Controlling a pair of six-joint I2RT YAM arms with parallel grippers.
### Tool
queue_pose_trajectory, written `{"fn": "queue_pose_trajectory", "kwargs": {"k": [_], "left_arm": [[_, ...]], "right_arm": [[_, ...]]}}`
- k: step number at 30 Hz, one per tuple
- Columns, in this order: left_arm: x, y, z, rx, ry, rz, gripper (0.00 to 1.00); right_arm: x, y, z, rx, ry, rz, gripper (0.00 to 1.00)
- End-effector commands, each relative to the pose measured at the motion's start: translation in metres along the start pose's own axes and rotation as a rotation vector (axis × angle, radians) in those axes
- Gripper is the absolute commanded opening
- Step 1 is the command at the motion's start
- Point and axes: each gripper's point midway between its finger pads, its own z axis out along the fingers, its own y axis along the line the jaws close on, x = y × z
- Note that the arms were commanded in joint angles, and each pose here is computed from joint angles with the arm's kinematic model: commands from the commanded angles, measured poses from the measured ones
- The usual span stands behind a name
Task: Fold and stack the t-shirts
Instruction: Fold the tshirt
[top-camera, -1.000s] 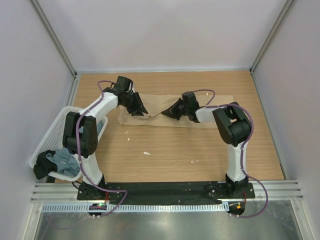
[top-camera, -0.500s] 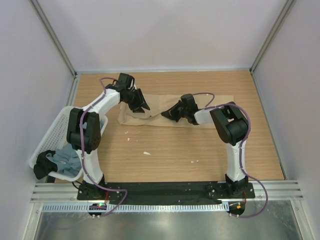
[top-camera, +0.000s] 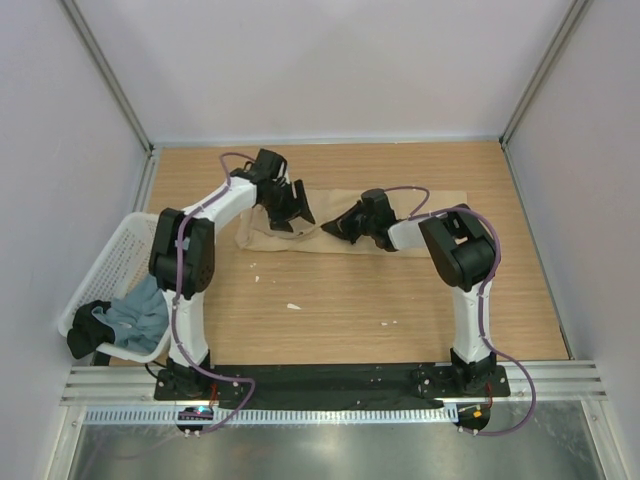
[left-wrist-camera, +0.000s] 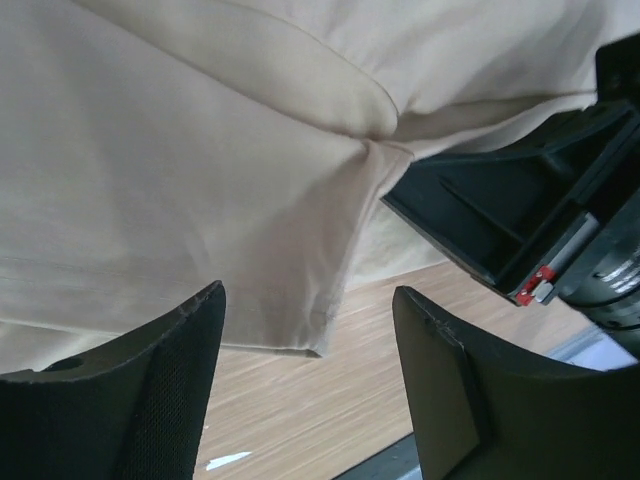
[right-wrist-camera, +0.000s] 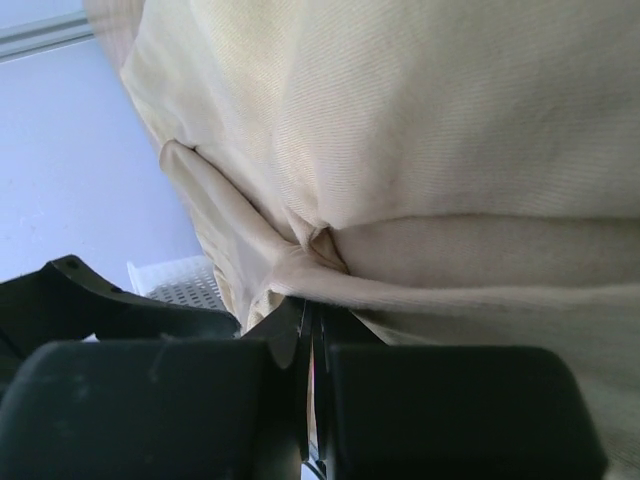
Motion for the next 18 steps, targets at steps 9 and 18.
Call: {"fn": "queue_pose_trajectory", "kwargs": {"k": [9,18], "left_arm": [[0.012,-0.009,-0.021,-0.303,-0.147,0.392,0.63],[0.017,-0.001,-0.016,-0.442,-0.131,0.475,0.58]], "right_arm": [[0.0,0.013,0.0,-0.069,-0.012,0.034,0.01],[0.01,0.011,-0.005,-0.089,0.009,0.085,0.01]]}}
